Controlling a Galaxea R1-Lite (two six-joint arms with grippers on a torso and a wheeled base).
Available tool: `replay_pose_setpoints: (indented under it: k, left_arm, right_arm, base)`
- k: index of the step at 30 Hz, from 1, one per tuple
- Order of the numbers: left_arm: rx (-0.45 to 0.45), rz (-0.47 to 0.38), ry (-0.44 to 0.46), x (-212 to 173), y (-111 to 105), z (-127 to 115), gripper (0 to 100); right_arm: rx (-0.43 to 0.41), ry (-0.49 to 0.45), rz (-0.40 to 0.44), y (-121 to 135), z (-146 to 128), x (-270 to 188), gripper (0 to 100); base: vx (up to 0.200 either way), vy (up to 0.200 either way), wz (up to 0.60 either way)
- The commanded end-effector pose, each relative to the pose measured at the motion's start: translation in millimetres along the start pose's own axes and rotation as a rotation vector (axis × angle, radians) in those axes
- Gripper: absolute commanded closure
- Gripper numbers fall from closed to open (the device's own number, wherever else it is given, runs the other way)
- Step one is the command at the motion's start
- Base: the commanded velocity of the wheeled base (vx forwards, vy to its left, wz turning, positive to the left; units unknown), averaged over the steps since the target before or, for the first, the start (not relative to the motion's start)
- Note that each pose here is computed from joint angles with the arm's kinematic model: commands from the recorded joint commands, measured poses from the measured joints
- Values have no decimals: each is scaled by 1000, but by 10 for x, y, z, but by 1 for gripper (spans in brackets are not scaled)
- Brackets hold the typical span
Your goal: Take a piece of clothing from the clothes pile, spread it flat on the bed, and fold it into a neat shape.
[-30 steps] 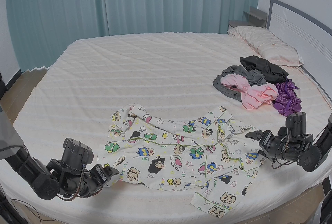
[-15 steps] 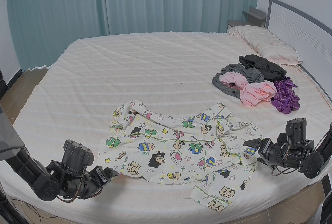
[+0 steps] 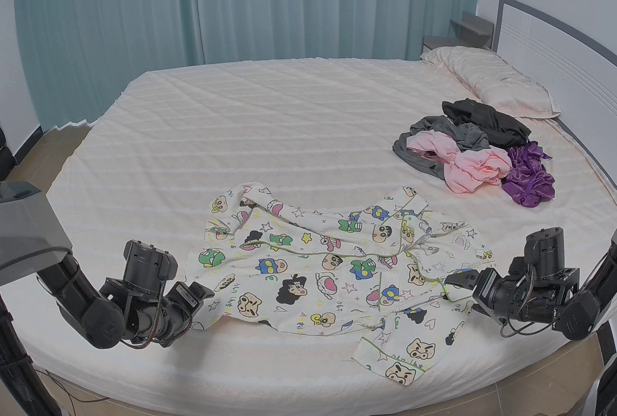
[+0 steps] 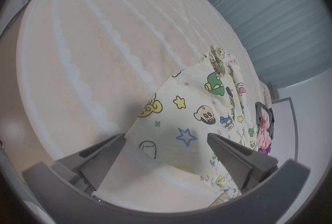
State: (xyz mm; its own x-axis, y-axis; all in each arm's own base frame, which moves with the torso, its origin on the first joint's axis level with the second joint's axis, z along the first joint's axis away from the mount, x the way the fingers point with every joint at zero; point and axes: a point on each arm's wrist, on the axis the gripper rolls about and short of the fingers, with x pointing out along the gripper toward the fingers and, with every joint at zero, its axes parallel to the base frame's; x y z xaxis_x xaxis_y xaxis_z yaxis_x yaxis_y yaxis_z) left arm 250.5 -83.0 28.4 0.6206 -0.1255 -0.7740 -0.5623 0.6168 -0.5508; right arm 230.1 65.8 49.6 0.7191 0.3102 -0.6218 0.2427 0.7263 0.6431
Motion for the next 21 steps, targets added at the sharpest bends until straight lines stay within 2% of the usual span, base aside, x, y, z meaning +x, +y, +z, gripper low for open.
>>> replay_pose_setpoints:
  k: [1,2,13,15,17,20,21]
  left_arm:
    - [-2,37,-3,170,17,-9,0]
    - [-3,50,-13,190,30,-13,100]
    - [-8,82,-36,205,81,-11,100]
    - [-8,82,-36,205,81,-11,100]
    - [1,90,-110,128,65,11,100]
    - [15,95,-127,73,81,-8,100]
    - [45,88,-133,12,75,-20,100]
  right_arm:
    - [-18,46,-14,-19,-119,1,0]
    - [-21,55,-16,-24,-142,-1,0]
    - [-78,197,-81,-114,-462,89,0]
    - [-78,197,-81,-114,-462,89,0]
    - [-116,253,-86,-85,-611,138,0]
    - [-132,280,-92,-83,-680,163,0]
    - [-146,303,-101,-86,-741,194,0]
  base:
    - [0,0,0]
    - [0,0,0]
    - [0,0,0]
    - [0,0,0]
    - [0,0,0]
    - [0,0,0]
    - [0,0,0]
